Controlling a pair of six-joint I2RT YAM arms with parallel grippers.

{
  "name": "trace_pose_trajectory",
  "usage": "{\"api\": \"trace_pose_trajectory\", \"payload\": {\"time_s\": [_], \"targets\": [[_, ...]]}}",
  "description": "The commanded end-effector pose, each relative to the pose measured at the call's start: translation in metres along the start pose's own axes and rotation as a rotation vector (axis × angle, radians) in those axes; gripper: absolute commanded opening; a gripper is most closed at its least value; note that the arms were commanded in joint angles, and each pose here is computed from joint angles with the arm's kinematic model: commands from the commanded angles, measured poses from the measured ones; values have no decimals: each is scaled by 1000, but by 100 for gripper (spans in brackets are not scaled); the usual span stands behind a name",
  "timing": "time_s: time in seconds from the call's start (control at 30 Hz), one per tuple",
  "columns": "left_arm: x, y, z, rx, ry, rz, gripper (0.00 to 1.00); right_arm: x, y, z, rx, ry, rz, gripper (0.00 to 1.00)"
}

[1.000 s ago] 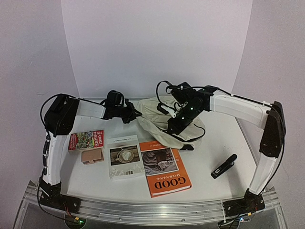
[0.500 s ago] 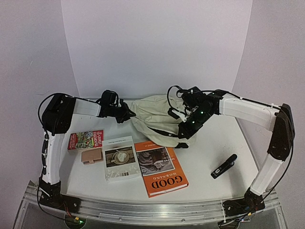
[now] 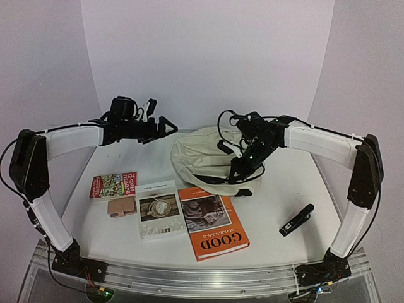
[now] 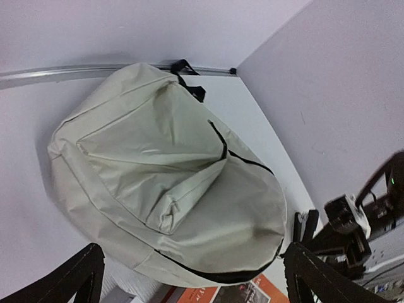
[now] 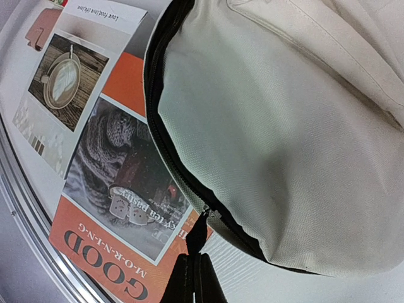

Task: Pack the student bag
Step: Unzip the student bag at the center of the board.

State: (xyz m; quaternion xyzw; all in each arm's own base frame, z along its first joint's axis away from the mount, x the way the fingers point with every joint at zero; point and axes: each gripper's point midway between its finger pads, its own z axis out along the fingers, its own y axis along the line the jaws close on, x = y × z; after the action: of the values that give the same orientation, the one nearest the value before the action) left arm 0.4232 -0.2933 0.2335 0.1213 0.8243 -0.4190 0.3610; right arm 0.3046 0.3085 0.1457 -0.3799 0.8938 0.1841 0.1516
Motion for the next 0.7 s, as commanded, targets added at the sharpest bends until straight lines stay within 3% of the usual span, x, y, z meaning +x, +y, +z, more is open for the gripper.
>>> {"api": "trace_pose_trajectory", "payload": {"time_s": [0.0, 0.1, 0.33, 0.6, 0.67], "targets": [[69, -31, 11, -31, 163, 389, 100, -8, 0, -4, -18, -19, 14, 0], [99, -47, 24, -19, 212, 566, 98, -7, -2, -3, -16, -16, 19, 0], [139, -79, 53, 57, 256, 829, 89, -5, -5, -3, -9, -12, 30, 0], [149, -84, 96, 13, 280, 934, 76, -5, -5, -3, -11, -12, 38, 0], [150, -84, 102, 0, 287, 950, 67, -5, -6, -5, -9, -17, 40, 0]]}}
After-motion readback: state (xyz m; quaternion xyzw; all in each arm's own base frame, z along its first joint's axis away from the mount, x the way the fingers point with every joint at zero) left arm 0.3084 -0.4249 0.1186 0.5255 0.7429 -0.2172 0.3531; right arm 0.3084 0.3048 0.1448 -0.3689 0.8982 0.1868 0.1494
